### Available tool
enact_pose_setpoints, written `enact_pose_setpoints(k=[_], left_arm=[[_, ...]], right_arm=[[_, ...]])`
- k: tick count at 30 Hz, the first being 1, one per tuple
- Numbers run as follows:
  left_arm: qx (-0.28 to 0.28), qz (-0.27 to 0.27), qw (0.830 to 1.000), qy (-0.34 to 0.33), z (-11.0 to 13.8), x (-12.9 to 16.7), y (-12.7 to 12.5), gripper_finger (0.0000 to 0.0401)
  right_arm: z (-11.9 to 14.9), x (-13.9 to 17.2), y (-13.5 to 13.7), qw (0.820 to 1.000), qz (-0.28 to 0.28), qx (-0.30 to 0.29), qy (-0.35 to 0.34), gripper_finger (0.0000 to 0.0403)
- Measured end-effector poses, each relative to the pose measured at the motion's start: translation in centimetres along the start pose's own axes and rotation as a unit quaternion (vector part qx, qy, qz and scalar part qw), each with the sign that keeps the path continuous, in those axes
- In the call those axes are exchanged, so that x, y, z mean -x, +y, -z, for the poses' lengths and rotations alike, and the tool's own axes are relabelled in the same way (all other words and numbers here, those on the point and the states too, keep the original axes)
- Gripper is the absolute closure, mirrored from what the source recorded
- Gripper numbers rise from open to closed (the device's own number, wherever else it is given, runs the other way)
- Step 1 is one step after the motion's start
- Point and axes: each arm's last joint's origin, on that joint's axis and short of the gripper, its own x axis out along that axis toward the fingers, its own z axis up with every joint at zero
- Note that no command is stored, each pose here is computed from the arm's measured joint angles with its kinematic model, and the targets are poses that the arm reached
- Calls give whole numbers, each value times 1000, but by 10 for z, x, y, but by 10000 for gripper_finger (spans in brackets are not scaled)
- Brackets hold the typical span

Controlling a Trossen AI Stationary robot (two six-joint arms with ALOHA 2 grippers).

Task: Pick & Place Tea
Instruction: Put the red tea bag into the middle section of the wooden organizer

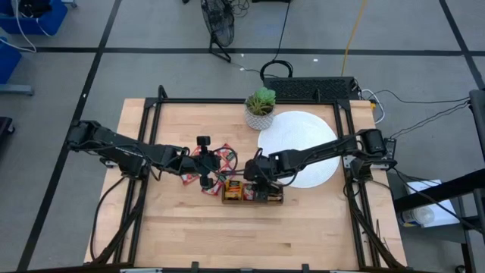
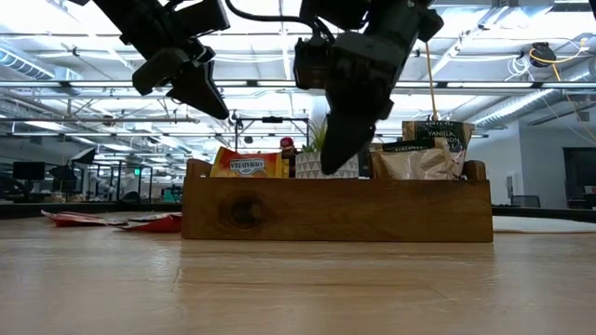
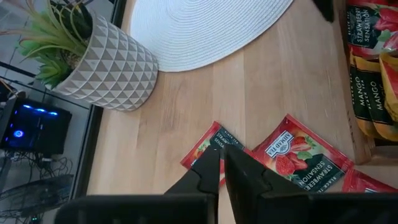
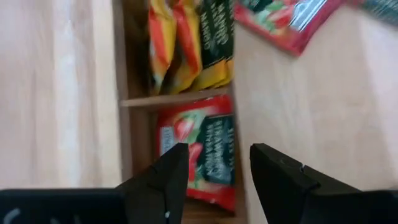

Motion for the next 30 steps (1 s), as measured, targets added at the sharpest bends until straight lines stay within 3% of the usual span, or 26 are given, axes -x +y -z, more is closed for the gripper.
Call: enact_pose_setpoints(k=[6,13,23,30], left_arm=[[1,0,1000,0,0,0,0,378],[0,2,1000,-1,0,0,0,397],[5,36,999,-5,0,-1,0,354],[3,35,999,-4,0,-1,0,351]], right_arm=[[0,0,0,1000,2,11,1,248],[1,-9,6,998,-64,5,13,248],[-4,-3,12,996,-85,19,-16,249],[-2,-3,15,994,-107,34,-4,284]])
